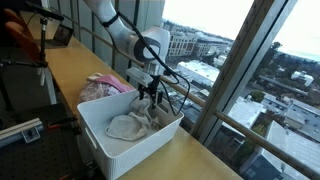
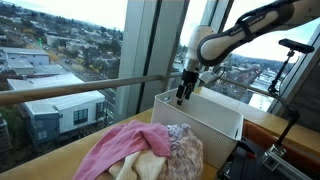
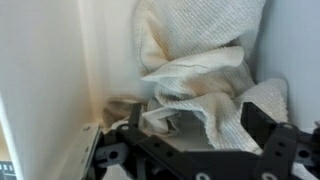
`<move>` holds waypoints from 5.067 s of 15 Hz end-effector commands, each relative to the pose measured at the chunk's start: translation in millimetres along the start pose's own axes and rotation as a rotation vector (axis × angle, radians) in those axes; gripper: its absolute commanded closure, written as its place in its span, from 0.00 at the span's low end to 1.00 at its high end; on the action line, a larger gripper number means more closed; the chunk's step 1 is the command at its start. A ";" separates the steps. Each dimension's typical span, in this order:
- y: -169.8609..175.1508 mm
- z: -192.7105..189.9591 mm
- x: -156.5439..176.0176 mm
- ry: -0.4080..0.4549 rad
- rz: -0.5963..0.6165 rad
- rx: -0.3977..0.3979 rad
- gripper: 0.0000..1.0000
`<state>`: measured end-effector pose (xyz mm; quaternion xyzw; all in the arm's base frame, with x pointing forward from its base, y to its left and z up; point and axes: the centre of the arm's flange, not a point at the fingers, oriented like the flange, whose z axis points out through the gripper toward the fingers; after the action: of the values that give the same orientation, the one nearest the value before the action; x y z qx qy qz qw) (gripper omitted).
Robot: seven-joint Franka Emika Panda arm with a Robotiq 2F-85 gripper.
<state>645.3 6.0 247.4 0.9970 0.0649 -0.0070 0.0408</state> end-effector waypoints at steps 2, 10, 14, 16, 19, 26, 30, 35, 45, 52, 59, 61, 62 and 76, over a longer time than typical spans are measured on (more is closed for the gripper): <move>14.1 58.8 25.8 -0.039 -0.021 0.047 0.00; 8.1 178.2 27.9 -0.161 -0.066 0.057 0.00; 13.2 189.8 30.6 -0.201 -0.052 0.037 0.32; 18.3 180.8 29.3 -0.211 -0.038 0.029 0.47; 25.7 165.0 22.8 -0.223 -0.013 0.015 0.70; 20.5 92.7 6.3 -0.186 0.038 0.005 1.00; 8.9 2.9 9.6 -0.042 0.053 -0.016 1.00; -21.5 -125.1 12.7 0.184 0.010 -0.049 1.00; -242.6 -297.9 -47.0 0.339 -0.275 -0.054 1.00; -372.8 -244.5 -102.6 0.225 -0.373 -0.050 1.00; -342.7 -189.4 -82.3 0.124 -0.338 -0.063 1.00; -339.1 -175.3 -80.7 0.101 -0.335 -0.067 0.73; -332.2 -174.1 -80.1 0.095 -0.331 -0.067 0.67; -28.9 -115.0 6.3 0.075 -0.109 -0.106 0.00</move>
<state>626.9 69.4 391.5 0.9882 0.1159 0.0295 0.0954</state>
